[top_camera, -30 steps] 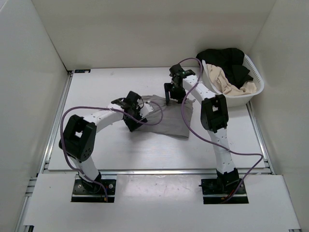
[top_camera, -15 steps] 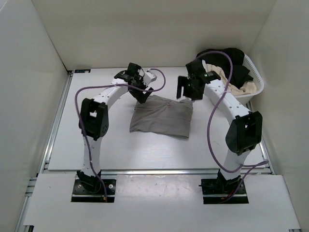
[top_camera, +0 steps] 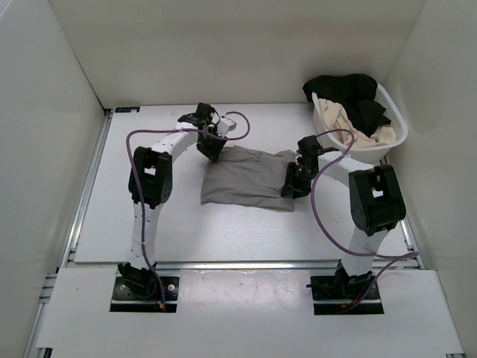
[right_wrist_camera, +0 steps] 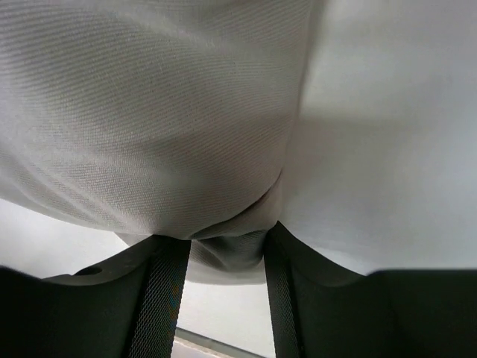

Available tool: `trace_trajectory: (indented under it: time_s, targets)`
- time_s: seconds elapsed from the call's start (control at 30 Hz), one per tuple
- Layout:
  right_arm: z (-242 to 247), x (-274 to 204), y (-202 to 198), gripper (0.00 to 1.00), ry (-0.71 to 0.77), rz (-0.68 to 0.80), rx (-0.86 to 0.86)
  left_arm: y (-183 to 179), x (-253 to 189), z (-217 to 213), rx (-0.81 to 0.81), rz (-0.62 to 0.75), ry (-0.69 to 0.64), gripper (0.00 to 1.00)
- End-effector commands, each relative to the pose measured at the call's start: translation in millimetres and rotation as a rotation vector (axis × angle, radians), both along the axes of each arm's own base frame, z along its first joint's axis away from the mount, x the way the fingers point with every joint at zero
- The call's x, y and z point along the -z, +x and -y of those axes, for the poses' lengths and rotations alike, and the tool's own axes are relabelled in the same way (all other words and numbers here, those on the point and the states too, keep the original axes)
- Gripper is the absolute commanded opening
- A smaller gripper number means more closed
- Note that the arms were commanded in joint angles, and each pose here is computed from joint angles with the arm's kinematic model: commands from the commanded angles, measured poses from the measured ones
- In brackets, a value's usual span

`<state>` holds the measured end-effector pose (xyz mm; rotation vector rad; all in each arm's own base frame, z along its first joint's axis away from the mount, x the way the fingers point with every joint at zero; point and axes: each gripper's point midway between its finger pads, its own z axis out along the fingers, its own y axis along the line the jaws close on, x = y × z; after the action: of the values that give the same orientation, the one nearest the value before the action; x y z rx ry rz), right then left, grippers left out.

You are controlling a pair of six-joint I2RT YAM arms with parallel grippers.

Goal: Fold and stack the trousers
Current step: Fold the trousers

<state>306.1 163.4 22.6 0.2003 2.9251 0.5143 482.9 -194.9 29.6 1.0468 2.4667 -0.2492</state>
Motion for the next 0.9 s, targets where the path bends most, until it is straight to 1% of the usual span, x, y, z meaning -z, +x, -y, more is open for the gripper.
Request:
trace_trajectory:
  time_s: [0.0, 0.07, 0.1, 0.17, 0.2, 0.23, 0.3, 0.33, 0.37, 0.43, 0.47, 0.5, 0.53, 0.57, 0.6, 0.63, 0.67, 0.7, 0.73, 0.77, 0.8, 0.83, 0.87]
  targets:
    - [-10, -1, 27, 0.47, 0.055, 0.050, -0.066, 3, -19, -23, -0.081, 0.002, -0.043, 0.46]
    - [-10, 2, 30, 0.47, 0.044, 0.034, -0.089, 0, -13, -29, -0.112, -0.030, -0.062, 0.48]
    - [-12, -5, 40, 0.47, 0.047, 0.057, -0.099, 4, -18, -34, -0.122, -0.012, -0.068, 0.51]
    - [-13, -8, 45, 0.47, 0.042, 0.068, -0.122, 6, -18, -39, -0.132, -0.012, -0.068, 0.51]
    - [-13, -11, 47, 0.47, 0.042, 0.069, -0.122, 6, -18, -39, -0.141, -0.015, -0.071, 0.54]
    - [-16, -15, 50, 0.47, 0.054, 0.082, -0.135, 6, -18, -39, -0.141, -0.015, -0.071, 0.66]
    - [-15, -15, 47, 0.48, 0.053, 0.073, -0.135, 11, -25, -37, -0.140, 0.004, -0.077, 0.71]
    - [-12, -19, 50, 0.50, 0.052, 0.090, -0.137, 12, -25, -42, -0.149, 0.004, -0.077, 0.78]
    - [-11, -18, 46, 0.57, 0.048, 0.071, -0.137, 19, -37, -42, -0.164, 0.036, -0.080, 0.83]
    - [-4, -30, 45, 0.71, 0.013, 0.097, -0.136, 26, -50, -43, -0.179, 0.071, -0.080, 1.00]
    - [3, -33, 39, 0.91, -0.014, 0.088, -0.141, 33, -58, -48, -0.201, 0.092, -0.084, 1.00]
    - [8, -46, 38, 0.99, -0.037, 0.114, -0.132, 36, -79, -49, -0.206, 0.137, -0.090, 1.00]
    - [14, -55, 38, 0.99, -0.067, 0.131, -0.122, 39, -92, -52, -0.227, 0.168, -0.082, 1.00]
    - [25, -64, 40, 0.99, -0.128, 0.158, -0.110, 44, -106, -60, -0.256, 0.200, -0.082, 1.00]
    - [32, -89, 38, 0.99, -0.153, 0.193, -0.097, 47, -137, -64, -0.271, 0.269, -0.083, 1.00]
    - [39, -102, 38, 0.99, -0.184, 0.215, -0.084, 47, -150, -70, -0.299, 0.301, -0.070, 1.00]
    - [45, -117, 38, 0.99, -0.214, 0.239, -0.069, 48, -166, -86, -0.352, 0.354, -0.013, 1.00]
    - [55, -135, 28, 0.99, -0.246, 0.246, -0.058, 47, -182, -94, -0.379, 0.393, 0.008, 1.00]
    - [64, -157, 35, 0.99, -0.295, 0.298, -0.028, 39, -208, -103, -0.405, 0.445, 0.017, 1.00]
    - [73, -171, 33, 0.99, -0.312, 0.313, -0.007, 33, -217, -118, -0.454, 0.476, 0.070, 1.00]
    - [80, -177, 31, 0.99, -0.330, 0.307, 0.007, 20, -206, -132, -0.479, 0.445, 0.112, 1.00]
    - [95, -188, 26, 0.99, -0.364, 0.285, 0.046, 3, -218, -144, -0.502, 0.452, 0.132, 1.00]
    - [105, -196, 22, 0.99, -0.393, 0.286, 0.066, -9, -215, -155, -0.520, 0.433, 0.157, 1.00]
